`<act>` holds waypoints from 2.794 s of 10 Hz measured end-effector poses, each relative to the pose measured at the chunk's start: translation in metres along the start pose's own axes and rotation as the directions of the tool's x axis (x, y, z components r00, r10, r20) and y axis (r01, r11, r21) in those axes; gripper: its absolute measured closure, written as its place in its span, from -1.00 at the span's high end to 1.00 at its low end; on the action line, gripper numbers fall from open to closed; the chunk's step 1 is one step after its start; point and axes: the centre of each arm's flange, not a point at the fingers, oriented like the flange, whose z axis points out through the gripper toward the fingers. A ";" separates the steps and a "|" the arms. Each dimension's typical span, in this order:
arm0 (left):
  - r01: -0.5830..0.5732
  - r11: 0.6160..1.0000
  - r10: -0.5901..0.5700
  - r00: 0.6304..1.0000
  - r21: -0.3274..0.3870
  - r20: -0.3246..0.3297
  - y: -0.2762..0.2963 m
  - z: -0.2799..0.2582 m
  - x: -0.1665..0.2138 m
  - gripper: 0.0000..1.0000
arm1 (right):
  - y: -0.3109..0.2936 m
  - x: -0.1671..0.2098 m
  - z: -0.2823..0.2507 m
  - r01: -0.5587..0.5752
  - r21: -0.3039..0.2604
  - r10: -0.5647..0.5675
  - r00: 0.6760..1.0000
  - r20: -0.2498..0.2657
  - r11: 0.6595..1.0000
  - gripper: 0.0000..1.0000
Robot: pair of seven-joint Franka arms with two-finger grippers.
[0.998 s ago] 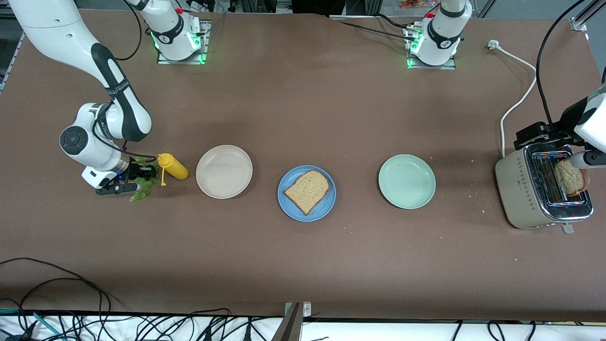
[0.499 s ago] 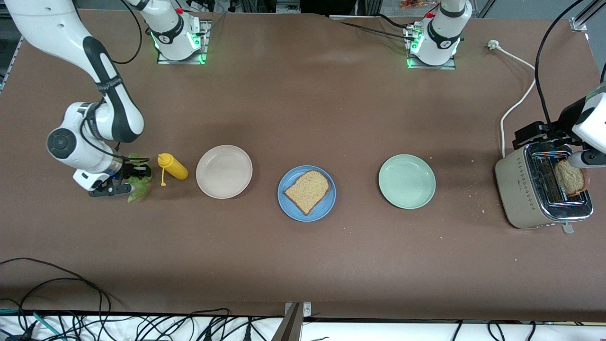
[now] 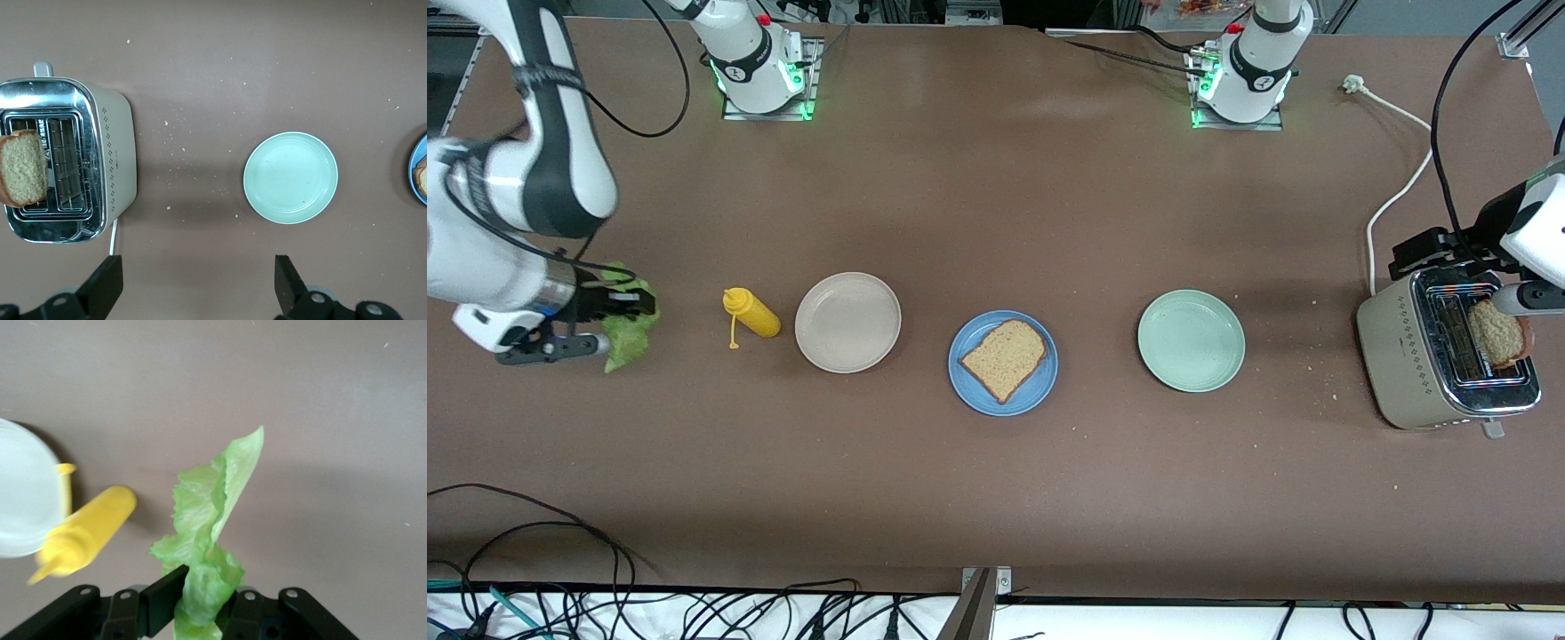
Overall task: Make sandwich in blue plate with both arms
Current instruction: 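Carry the lettuce with the right gripper over the bread slice, then open the right gripper to drop the lettuce onto the bread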
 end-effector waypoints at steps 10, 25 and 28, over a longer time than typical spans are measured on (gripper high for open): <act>0.002 1.000 -0.002 1.000 0.000 -0.001 -0.002 -0.001 0.000 1.00 | -0.309 0.057 0.003 -0.375 0.157 0.388 0.920 -0.055 0.914 -0.74; 0.003 1.000 -0.003 1.000 0.000 0.000 -0.002 -0.001 0.000 1.00 | -0.513 0.049 0.169 -0.607 0.419 0.686 0.726 -0.055 0.676 0.44; 0.004 1.000 -0.004 1.000 0.000 0.001 -0.003 -0.001 0.000 1.00 | -0.512 0.051 0.106 -0.607 0.251 0.640 0.765 -0.072 0.754 1.00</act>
